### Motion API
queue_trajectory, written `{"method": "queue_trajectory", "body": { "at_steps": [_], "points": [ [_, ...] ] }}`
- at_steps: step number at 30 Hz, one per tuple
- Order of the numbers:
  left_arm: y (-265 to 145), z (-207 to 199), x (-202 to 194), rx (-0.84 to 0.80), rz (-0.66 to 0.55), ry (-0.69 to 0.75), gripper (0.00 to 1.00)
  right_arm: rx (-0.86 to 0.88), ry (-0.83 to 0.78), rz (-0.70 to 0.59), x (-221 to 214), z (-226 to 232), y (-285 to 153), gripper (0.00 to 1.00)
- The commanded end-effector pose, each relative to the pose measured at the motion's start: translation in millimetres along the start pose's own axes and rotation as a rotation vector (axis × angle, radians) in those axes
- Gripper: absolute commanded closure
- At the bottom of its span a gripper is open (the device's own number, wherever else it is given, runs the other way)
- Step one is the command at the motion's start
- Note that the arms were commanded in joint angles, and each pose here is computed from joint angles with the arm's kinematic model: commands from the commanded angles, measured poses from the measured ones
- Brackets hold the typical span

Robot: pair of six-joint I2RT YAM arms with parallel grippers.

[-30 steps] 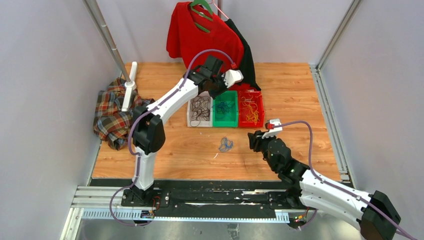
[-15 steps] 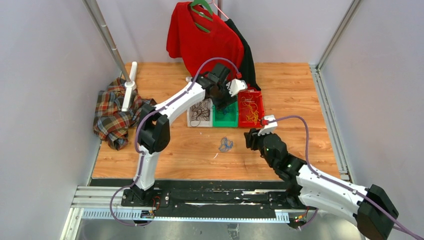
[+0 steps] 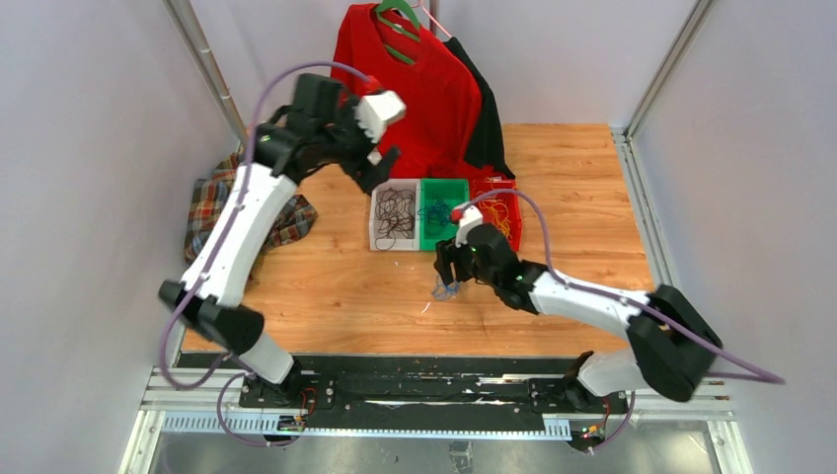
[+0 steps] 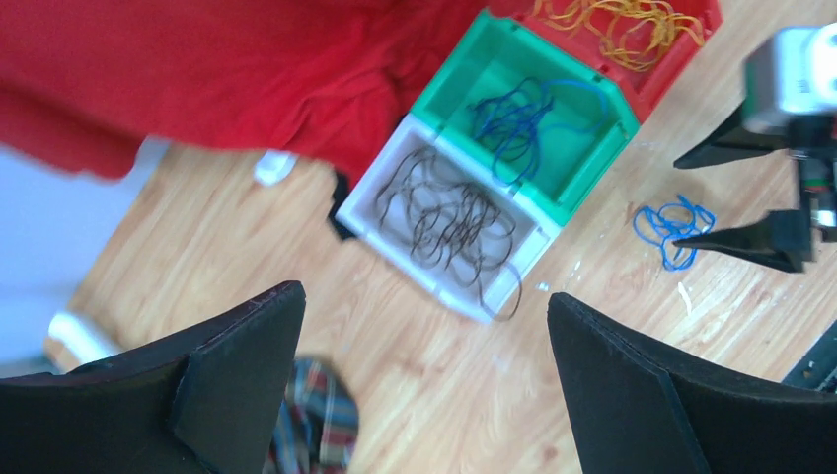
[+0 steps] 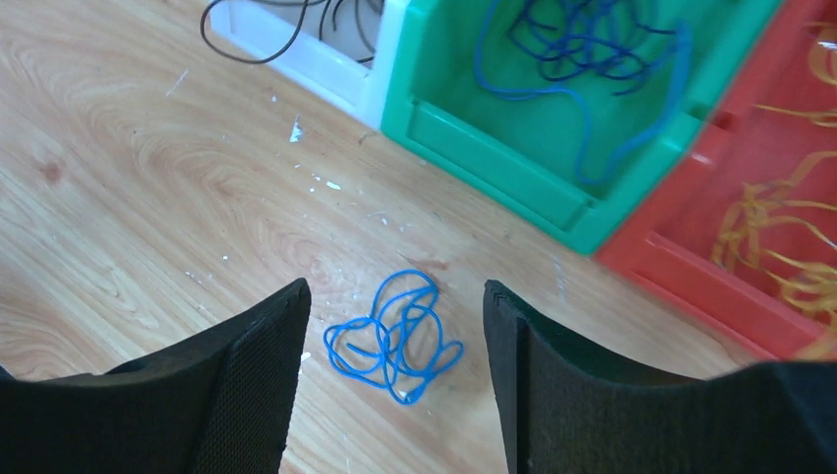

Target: Untangle the cables

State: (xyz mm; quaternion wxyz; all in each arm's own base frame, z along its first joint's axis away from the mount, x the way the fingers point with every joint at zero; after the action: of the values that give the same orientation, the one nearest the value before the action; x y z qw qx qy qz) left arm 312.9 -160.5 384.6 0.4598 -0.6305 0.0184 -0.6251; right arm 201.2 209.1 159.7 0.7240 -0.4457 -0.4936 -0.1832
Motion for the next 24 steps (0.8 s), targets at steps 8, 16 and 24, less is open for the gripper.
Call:
{"method": "queue_trajectory", "body": {
  "at_steps": [8, 16, 24],
  "points": [
    [-101.8, 8.6, -81.6, 0.114, 0.061, -0.297, 0.02, -0.008, -0.061, 0.347, -44.4, -0.7, 57.0, 0.41],
    [-111.1, -10.2, -107.8, 0.096, 0.092, -0.306, 0.02, -0.037, -0.049, 0.375, -47.4, -2.8, 53.2, 0.92],
    [-106.3, -10.6, -123.4, 0.109, 0.147, -0.334, 0.02, -0.036, -0.095, 0.162, 34.4, 2.6, 15.4, 0.99]
  ]
}}
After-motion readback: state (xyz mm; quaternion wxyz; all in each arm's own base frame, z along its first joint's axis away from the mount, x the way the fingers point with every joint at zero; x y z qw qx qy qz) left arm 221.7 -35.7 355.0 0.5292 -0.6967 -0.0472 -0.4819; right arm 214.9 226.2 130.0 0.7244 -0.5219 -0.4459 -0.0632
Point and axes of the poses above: each gripper's point midway between its finger pads, its own y axis out along the fingers, its own z axis along the line the jaws close on, x = y × z, the point moved 10 cm from there along -y, back along the fingers, and after that the axes turned 1 degree about -y, right-handed, at the moved point
